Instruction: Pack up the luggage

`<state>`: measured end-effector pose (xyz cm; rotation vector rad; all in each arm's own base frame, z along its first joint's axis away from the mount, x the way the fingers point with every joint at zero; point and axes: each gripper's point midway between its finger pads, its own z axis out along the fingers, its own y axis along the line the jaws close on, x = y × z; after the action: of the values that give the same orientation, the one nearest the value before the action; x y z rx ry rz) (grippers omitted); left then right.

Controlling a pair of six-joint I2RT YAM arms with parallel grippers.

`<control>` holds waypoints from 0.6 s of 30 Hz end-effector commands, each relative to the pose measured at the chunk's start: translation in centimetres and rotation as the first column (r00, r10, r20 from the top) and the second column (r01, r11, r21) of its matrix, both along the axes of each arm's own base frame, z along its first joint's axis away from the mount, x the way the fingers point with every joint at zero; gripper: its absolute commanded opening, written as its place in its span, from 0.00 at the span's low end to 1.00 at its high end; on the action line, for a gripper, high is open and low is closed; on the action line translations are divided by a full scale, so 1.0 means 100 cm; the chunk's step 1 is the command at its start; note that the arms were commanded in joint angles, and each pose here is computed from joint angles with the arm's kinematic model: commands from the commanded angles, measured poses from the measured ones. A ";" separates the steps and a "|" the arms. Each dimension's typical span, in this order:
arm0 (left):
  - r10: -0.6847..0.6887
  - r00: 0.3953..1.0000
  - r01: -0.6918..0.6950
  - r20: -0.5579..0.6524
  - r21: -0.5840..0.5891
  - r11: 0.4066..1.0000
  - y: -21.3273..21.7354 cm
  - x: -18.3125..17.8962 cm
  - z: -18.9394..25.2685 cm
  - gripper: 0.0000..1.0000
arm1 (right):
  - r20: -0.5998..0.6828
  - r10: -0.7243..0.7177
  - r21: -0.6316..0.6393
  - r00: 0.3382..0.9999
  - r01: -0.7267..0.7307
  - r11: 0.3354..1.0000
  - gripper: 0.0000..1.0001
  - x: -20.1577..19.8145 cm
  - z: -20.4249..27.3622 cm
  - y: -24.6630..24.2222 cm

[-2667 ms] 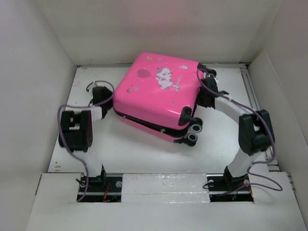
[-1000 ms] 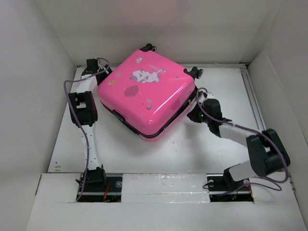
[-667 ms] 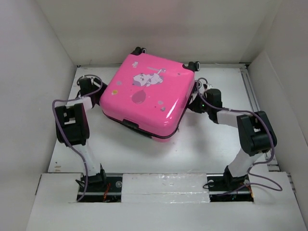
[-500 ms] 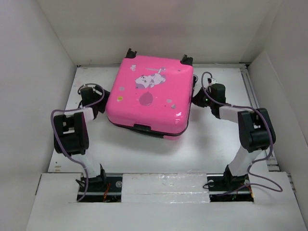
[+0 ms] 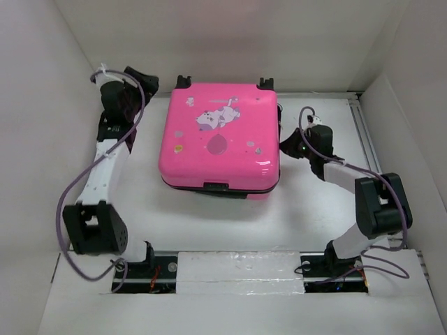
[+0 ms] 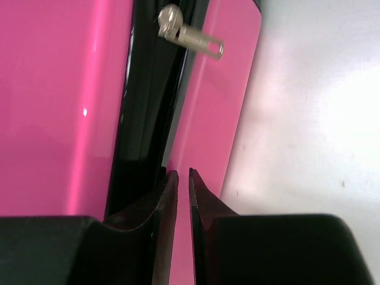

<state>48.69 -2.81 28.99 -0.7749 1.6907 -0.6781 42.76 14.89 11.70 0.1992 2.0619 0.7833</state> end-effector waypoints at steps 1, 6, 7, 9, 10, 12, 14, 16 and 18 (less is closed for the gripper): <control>-0.008 0.954 -0.052 0.299 0.191 0.980 -0.020 -0.052 0.143 0.80 | 0.032 0.106 0.082 0.994 -0.108 0.991 0.21 -0.030 0.021 0.035; -0.436 0.824 0.342 0.362 0.297 0.892 -0.167 -0.134 0.148 0.38 | 0.000 0.051 0.055 0.999 -0.051 0.997 0.28 -0.055 0.001 0.020; -0.522 0.781 0.439 0.342 0.293 0.849 -0.213 -0.163 0.136 0.30 | 0.002 0.051 0.055 0.999 -0.051 0.997 0.28 -0.058 0.001 0.019; -0.613 0.724 0.525 0.317 0.322 0.788 -0.256 -0.196 0.105 0.17 | 0.003 0.051 0.055 0.999 -0.051 0.997 0.28 -0.063 -0.003 0.018; -0.670 0.672 0.584 0.315 0.330 0.742 -0.292 -0.234 0.098 0.12 | 0.026 0.091 0.066 0.996 -0.092 0.994 0.26 -0.069 0.003 0.023; -0.731 0.624 0.608 0.277 0.415 0.677 -0.322 -0.270 0.081 0.06 | 0.045 0.107 0.066 0.993 -0.110 0.992 0.16 -0.078 0.002 0.023; -0.772 0.595 0.632 0.224 0.462 0.622 -0.354 -0.321 0.054 0.05 | 0.048 0.122 0.058 0.991 -0.124 0.991 0.06 -0.087 -0.002 0.022; -0.813 0.562 0.671 0.152 0.490 0.556 -0.365 -0.345 0.016 0.04 | 0.049 0.137 0.052 0.989 -0.140 0.989 0.01 -0.093 -0.005 0.022; -0.818 0.567 0.731 0.095 0.399 0.553 -0.368 -0.357 -0.021 0.00 | 0.034 0.146 0.054 0.989 -0.147 0.988 0.00 -0.101 -0.011 0.022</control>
<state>11.73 -41.20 27.54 0.5342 1.7855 -1.0751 32.95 16.08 8.94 0.1562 2.1237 0.8774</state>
